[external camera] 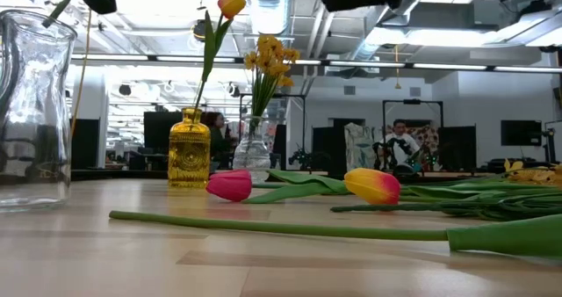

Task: Sort flowers into vase by color
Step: Put the top red tulip into the bottom transparent vase

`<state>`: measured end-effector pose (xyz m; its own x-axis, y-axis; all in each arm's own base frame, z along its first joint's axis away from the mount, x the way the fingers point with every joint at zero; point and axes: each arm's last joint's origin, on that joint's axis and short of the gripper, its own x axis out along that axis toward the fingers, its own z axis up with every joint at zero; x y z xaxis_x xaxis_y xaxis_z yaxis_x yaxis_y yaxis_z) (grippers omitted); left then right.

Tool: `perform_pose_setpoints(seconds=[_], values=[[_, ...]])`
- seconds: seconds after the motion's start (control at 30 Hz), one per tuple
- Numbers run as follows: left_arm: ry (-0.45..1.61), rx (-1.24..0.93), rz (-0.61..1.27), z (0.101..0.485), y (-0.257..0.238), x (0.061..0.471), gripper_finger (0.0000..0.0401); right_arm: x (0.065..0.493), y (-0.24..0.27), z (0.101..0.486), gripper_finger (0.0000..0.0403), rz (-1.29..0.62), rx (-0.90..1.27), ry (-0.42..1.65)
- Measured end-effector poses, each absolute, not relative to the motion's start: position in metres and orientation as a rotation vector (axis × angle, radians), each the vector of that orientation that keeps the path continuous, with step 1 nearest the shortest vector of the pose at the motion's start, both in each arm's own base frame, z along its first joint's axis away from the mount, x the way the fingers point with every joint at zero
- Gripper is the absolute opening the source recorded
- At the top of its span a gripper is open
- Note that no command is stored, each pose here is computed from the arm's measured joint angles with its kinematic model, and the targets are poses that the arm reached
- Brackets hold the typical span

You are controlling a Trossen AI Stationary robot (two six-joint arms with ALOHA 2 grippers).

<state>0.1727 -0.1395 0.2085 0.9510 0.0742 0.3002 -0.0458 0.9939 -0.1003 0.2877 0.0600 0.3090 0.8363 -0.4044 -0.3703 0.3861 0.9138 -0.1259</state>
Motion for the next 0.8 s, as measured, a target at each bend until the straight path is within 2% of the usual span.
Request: perform_pose_setpoints(seconds=[0.2, 0.43, 0.6, 0.8], values=[[-0.308, -0.093, 0.06, 0.208, -0.14, 0.173, 0.0, 0.299, 0.063, 0.303, 0.0152, -0.367, 0.005, 0.332], [-0.302, -0.094, 0.076, 0.208, -0.139, 0.173, 0.0, 0.334, 0.07, 0.287, 0.0152, -0.233, 0.033, 0.216], [-0.296, -0.091, 0.082, 0.208, -0.139, 0.173, 0.0, 0.356, 0.08, 0.279, 0.0152, -0.103, 0.011, 0.061], [-0.284, -0.086, 0.079, 0.206, -0.14, 0.173, 0.0, 0.37, 0.082, 0.274, 0.0152, -0.041, 0.052, -0.101]])
